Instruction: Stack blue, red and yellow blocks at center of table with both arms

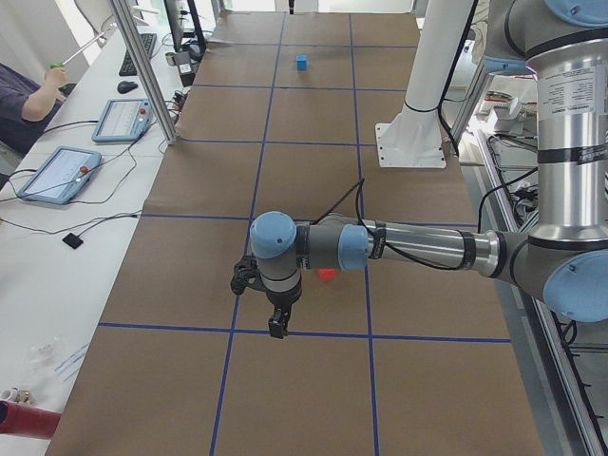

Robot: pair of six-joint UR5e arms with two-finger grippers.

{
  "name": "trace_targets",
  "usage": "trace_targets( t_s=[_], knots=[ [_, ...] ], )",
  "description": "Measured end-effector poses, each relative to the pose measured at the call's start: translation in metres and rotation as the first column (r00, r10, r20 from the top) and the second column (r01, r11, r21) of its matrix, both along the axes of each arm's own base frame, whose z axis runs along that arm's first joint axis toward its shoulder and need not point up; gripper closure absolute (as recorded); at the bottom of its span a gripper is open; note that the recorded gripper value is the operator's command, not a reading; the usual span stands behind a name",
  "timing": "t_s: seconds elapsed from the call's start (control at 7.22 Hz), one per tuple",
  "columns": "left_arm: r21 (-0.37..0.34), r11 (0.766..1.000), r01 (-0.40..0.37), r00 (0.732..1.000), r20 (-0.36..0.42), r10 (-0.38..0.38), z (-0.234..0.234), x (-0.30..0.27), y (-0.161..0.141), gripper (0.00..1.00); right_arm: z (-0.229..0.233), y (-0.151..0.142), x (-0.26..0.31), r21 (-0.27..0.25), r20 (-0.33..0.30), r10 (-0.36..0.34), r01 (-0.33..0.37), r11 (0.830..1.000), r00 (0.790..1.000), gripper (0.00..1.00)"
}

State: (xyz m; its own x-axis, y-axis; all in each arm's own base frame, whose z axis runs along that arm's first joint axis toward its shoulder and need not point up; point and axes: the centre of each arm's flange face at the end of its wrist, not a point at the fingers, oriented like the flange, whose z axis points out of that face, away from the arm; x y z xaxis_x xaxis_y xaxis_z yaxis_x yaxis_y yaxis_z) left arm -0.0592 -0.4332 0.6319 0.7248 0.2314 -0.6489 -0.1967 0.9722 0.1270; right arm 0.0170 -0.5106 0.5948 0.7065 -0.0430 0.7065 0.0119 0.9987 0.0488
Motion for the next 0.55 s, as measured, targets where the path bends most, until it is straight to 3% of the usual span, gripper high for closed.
trace_targets(
  t_s=[0.55],
  knots=[
    [0.012, 1.0, -0.007, 1.0, 0.003, 0.007, 0.0018, -0.0009, 0.0005, 0.0, -0.0052, -0.0001, 0.0008, 0.021, -0.009, -0.005, 0.005, 1.0, 1.0, 0.0]
  ],
)
